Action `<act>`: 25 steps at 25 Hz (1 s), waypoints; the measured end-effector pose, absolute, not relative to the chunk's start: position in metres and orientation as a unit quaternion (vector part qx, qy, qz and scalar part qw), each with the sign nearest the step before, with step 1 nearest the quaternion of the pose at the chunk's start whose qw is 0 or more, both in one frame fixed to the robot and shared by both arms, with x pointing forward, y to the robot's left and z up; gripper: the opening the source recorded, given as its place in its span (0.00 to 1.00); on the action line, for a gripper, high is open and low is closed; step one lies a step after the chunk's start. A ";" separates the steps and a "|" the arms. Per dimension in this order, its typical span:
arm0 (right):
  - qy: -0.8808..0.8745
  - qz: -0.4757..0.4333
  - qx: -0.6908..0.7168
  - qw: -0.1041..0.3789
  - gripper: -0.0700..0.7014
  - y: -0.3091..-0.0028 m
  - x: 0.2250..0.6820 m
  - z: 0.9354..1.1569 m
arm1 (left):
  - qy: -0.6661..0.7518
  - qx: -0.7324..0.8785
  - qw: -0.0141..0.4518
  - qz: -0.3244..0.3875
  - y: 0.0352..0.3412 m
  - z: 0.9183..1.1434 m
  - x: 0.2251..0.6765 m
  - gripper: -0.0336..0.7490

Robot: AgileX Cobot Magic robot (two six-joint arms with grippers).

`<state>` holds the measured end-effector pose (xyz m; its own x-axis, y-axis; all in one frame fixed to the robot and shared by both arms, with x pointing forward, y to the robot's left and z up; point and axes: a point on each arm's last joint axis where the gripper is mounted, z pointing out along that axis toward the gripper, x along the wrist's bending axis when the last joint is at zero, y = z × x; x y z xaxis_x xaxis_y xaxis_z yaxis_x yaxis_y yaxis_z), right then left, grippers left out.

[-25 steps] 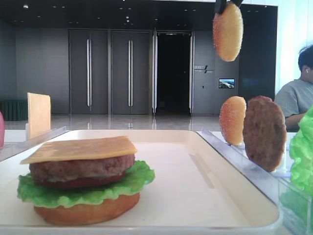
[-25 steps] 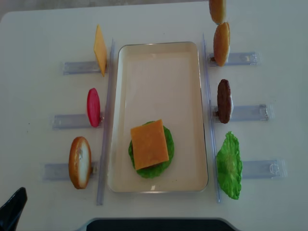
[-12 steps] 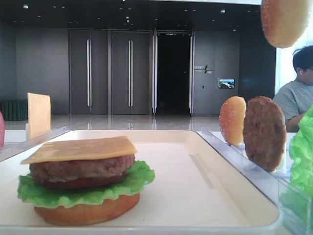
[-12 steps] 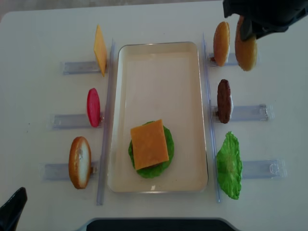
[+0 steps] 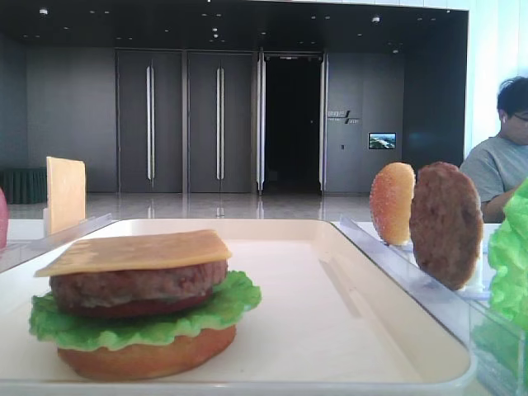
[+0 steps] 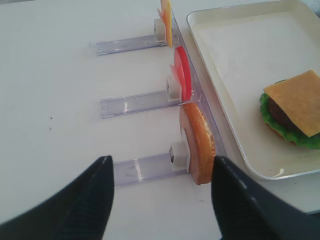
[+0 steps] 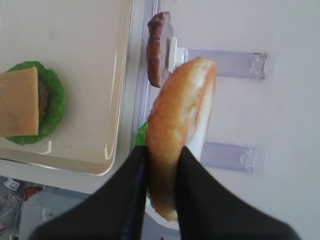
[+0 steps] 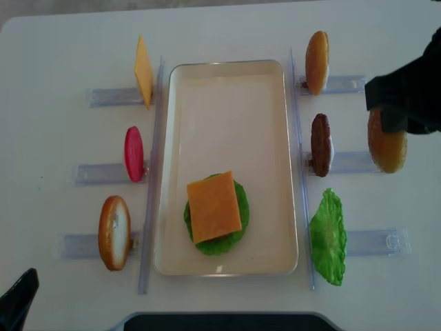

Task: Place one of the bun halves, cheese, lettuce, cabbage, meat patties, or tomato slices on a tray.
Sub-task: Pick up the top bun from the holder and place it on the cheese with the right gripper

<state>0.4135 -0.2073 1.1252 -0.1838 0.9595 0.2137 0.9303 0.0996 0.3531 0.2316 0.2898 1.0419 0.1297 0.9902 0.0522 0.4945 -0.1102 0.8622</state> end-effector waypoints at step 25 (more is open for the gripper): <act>0.759 0.221 0.612 -0.017 0.28 -0.207 0.390 1.104 | 0.562 0.660 0.359 0.345 0.290 1.042 0.232 0.65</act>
